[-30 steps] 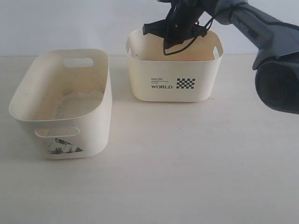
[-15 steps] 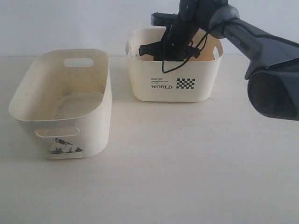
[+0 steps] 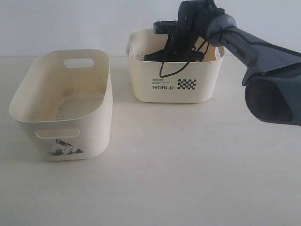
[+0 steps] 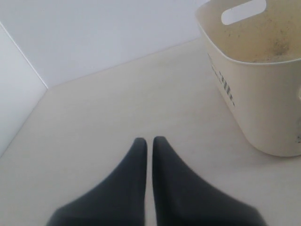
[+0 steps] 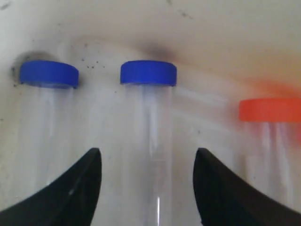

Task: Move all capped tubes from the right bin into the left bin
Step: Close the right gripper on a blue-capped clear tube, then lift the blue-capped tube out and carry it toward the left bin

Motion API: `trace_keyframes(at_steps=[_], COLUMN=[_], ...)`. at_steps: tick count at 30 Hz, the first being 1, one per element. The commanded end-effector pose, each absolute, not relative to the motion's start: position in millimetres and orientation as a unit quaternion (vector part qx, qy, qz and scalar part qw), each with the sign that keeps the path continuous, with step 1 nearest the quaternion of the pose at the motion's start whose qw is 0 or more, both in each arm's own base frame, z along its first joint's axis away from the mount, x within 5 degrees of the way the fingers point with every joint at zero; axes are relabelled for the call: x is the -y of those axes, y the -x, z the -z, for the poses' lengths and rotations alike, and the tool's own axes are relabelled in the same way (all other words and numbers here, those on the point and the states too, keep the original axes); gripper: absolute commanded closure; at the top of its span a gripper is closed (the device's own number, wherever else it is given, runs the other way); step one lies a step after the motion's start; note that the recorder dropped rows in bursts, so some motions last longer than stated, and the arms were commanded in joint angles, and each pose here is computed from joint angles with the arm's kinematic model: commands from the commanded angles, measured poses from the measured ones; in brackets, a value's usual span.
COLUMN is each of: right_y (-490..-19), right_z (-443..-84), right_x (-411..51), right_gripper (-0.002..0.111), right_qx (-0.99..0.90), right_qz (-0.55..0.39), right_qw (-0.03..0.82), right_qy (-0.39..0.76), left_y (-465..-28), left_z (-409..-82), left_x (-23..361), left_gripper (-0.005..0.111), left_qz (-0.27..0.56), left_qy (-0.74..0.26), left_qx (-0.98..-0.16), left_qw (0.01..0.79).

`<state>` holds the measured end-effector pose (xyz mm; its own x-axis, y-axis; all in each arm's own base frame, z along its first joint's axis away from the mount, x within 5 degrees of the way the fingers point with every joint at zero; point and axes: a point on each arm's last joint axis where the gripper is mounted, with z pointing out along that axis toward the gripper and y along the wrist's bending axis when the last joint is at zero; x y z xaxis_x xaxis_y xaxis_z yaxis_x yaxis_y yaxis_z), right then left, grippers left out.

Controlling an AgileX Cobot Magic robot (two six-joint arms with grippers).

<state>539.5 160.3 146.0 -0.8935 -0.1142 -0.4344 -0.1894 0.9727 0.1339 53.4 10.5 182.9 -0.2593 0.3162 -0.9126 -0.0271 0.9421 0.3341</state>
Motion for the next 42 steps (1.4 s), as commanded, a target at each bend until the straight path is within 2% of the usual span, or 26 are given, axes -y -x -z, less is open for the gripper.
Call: trace_keyframes(at_steps=[1, 6, 8, 10, 12, 13, 19, 25, 27, 28, 30, 33, 36, 42], right_y=[-540, -540, -540, -541, -542, -543, -545, -517, -504, -496, -485, -483, -483, -493], right_z=[-128, -116, -115, -115, -119, -124, -170, -280, -311, -324, -327, -318, -317, -315], right_x=[-160, -162, -162, -162, -163, -163, -161, -148, -157, -166, -182, -193, -194, -166], right_gripper=[0.053, 0.053, 0.059, 0.074, 0.094, 0.108, 0.108, 0.108, 0.108, 0.108, 0.108, 0.108, 0.108, 0.108], right_qx=[-0.972, -0.974, -0.974, -0.973, -0.971, -0.969, -0.954, -0.939, -0.921, -0.903, -0.877, -0.864, -0.867, -0.889], right_qz=[-0.083, -0.093, -0.093, -0.094, -0.096, -0.097, -0.094, -0.074, -0.131, -0.193, -0.279, -0.319, -0.307, -0.267], right_qw=[0.204, 0.192, 0.192, 0.198, 0.207, 0.215, 0.275, 0.322, 0.340, 0.343, 0.317, 0.296, 0.297, 0.300], right_qy=[0.079, 0.074, 0.074, 0.074, 0.073, 0.073, 0.076, 0.091, 0.136, 0.172, 0.229, 0.254, 0.258, 0.219], left_y=[-53, -53, -53, -53, -53, -53, -53, -53, -53, -53, -53, -53, -53, -53], left_z=[-184, -184, -184, -184, -184, -184, -184, -184, -184, -184, -184, -184, -184, -184], left_x=[-10, -10, -10, -10, -10, -10, -10, -10, -10, -10, -10, -10, -10, -11], left_gripper=[0.102, 0.102, 0.102, 0.102, 0.102, 0.102, 0.102, 0.102, 0.102, 0.102, 0.102, 0.102, 0.102, 0.102], left_qz=[-0.140, -0.140, -0.140, -0.140, -0.140, -0.140, -0.140, -0.140, -0.140, -0.140, -0.140, -0.140, -0.140, -0.141], left_qy=[-0.089, -0.089, -0.089, -0.089, -0.089, -0.089, -0.089, -0.089, -0.089, -0.089, -0.089, -0.089, -0.089, -0.089], left_qx=[-0.779, -0.779, -0.779, -0.779, -0.779, -0.779, -0.779, -0.779, -0.779, -0.779, -0.779, -0.779, -0.779, -0.779], left_qw=[0.605, 0.605, 0.605, 0.605, 0.605, 0.605, 0.605, 0.605, 0.605, 0.605, 0.605, 0.605, 0.605, 0.604])
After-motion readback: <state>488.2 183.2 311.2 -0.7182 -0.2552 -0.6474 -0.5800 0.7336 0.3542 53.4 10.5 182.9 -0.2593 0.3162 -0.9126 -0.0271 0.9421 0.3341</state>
